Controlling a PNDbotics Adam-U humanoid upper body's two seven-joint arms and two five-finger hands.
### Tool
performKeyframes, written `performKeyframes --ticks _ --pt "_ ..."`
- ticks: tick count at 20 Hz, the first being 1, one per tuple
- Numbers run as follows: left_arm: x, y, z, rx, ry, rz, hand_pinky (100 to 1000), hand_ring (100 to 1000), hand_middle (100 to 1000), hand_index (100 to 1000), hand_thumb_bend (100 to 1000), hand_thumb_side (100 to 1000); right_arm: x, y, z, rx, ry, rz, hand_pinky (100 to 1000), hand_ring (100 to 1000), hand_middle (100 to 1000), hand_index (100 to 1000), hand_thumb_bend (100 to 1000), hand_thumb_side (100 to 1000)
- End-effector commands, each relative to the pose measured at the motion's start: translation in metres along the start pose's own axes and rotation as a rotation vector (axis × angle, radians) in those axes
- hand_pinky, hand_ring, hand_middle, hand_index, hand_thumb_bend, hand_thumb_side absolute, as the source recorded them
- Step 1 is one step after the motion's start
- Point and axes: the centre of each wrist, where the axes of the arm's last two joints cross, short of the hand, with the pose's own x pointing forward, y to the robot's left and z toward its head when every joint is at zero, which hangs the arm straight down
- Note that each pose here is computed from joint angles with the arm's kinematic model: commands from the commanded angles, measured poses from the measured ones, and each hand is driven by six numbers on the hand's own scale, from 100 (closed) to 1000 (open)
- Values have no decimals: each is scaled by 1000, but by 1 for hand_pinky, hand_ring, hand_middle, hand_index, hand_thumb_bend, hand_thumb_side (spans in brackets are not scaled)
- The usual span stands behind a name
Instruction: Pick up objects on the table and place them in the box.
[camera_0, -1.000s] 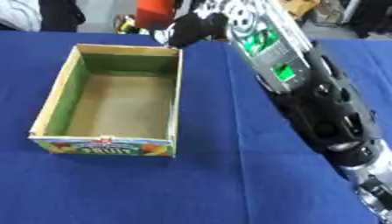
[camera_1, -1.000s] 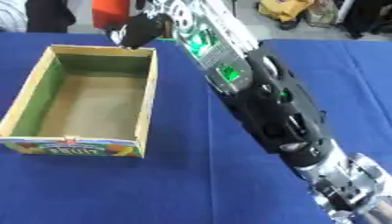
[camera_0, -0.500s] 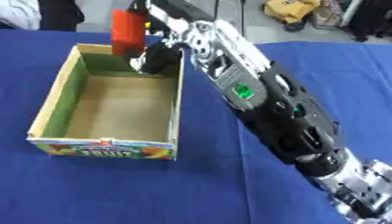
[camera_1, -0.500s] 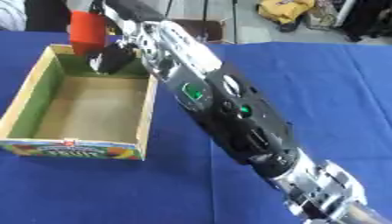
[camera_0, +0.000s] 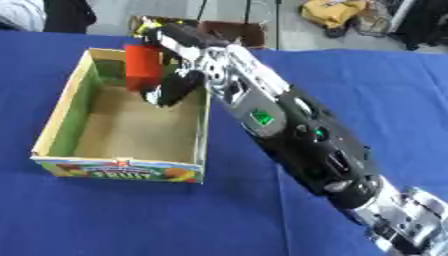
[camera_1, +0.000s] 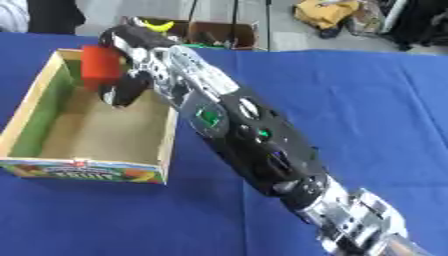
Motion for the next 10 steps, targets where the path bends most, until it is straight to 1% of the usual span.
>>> performKeyframes --ticks 1,3,6,9,10 --pt "9 6 -7 68 -77 -10 423 522 522 665 100 1000 -5 0 -4 19 -1 -27 590 711 379 391 100 126" --pt "12 4 -11 88 -145 18 452 541 542 681 100 1000 -9 7 -8 38 13 -50 589 712 379 392 100 117" --pt "16 -1 -17 68 -236 58 471 557 559 695 100 1000 -14 20 -15 58 38 -68 588 713 381 395 100 114" --pt "18 -2 -19 58 -273 81 471 563 564 697 100 1000 -18 28 -19 59 51 -68 601 737 418 434 100 135" --pt "18 -3 -19 58 -280 88 473 564 565 697 100 1000 -18 30 -20 64 49 -70 619 766 454 474 100 161"
